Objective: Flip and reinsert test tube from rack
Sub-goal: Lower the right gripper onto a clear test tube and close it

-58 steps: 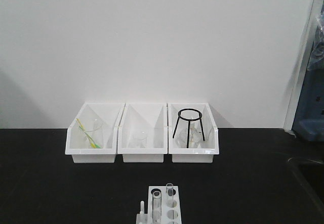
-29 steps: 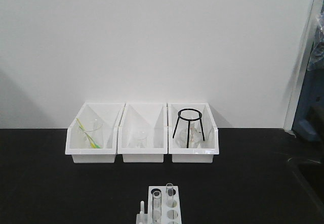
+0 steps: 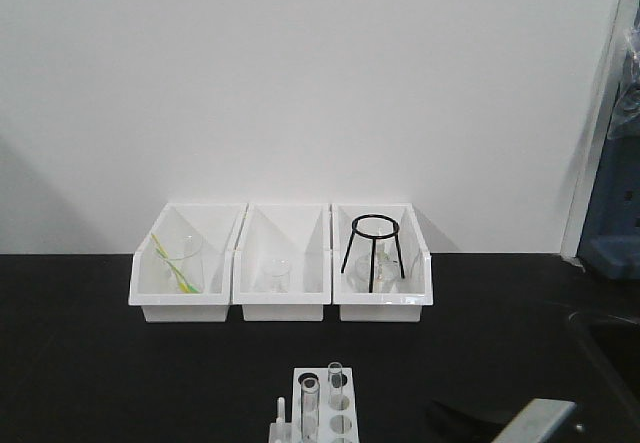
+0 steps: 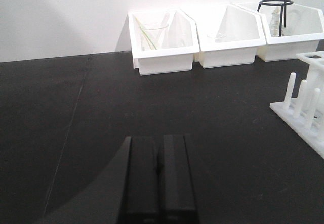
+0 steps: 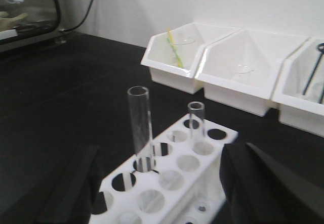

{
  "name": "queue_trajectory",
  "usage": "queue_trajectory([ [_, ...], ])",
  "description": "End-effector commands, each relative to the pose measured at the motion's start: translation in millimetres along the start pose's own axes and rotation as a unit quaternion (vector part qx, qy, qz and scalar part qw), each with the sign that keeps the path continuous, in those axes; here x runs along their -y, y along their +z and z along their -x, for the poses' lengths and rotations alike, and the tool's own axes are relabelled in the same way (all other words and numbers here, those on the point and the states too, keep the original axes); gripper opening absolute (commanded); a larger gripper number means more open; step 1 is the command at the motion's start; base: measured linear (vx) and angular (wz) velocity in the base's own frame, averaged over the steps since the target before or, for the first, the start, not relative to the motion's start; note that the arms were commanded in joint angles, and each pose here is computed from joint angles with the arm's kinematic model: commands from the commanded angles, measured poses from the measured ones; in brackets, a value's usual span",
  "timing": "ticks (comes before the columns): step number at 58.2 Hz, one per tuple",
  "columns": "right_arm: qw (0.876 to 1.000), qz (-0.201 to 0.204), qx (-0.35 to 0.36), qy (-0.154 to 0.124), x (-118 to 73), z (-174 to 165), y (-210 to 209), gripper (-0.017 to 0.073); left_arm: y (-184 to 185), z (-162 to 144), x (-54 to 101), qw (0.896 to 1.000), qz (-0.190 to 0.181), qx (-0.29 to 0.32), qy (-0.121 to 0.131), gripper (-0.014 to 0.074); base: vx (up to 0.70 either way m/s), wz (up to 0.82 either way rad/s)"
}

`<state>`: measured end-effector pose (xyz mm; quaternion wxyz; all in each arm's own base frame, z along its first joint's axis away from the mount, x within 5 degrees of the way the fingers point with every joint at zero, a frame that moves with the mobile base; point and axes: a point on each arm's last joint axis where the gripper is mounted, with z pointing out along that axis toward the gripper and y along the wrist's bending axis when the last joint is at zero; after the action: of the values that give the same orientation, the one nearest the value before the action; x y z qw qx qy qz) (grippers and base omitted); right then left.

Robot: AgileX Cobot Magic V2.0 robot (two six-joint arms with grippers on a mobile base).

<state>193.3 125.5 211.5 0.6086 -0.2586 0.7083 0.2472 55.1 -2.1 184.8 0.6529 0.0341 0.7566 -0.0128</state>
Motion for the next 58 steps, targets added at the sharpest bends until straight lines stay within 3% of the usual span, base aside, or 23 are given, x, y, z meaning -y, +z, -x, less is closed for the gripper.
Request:
queue_trajectory([
  [1, 0.996, 0.03, 0.083, -0.003, -0.4, 16, 22, 0.053, -1, 9, 1.1, 0.999, -0.007, 0.045, -0.006, -0.0006, 0.0, 0.0],
  [8, 0.996, 0.04, 0.086, 0.002, 6.8, 10, 56, 0.053, -1, 9, 1.1, 0.999, -0.007, 0.045, -0.006, -0.0006, 0.0, 0.0],
  [16, 0.994, 0.07, 0.08, -0.014, 8.9, 5, 86, 0.053, -1, 9, 1.1, 0.999, -0.007, 0.045, -0.006, -0.0006, 0.0, 0.0],
  [37, 0.993, 0.093, 0.073, -0.017, 14.6, -9, 124, 0.0498, -1, 9, 1.1, 0.999, -0.007, 0.045, -0.006, -0.0006, 0.0, 0.0],
  [47, 0.992, 0.099, 0.082, -0.017, 13.9, -9, 125, 0.0369, -1, 9, 1.1, 0.999, -0.007, 0.045, -0.006, -0.0006, 0.0, 0.0],
  [58, 0.99, 0.103, 0.093, -0.016, 13.3, -7, 125, 0.0107, -1, 9, 1.1, 0.999, -0.007, 0.045, -0.006, -0.0006, 0.0, 0.0],
])
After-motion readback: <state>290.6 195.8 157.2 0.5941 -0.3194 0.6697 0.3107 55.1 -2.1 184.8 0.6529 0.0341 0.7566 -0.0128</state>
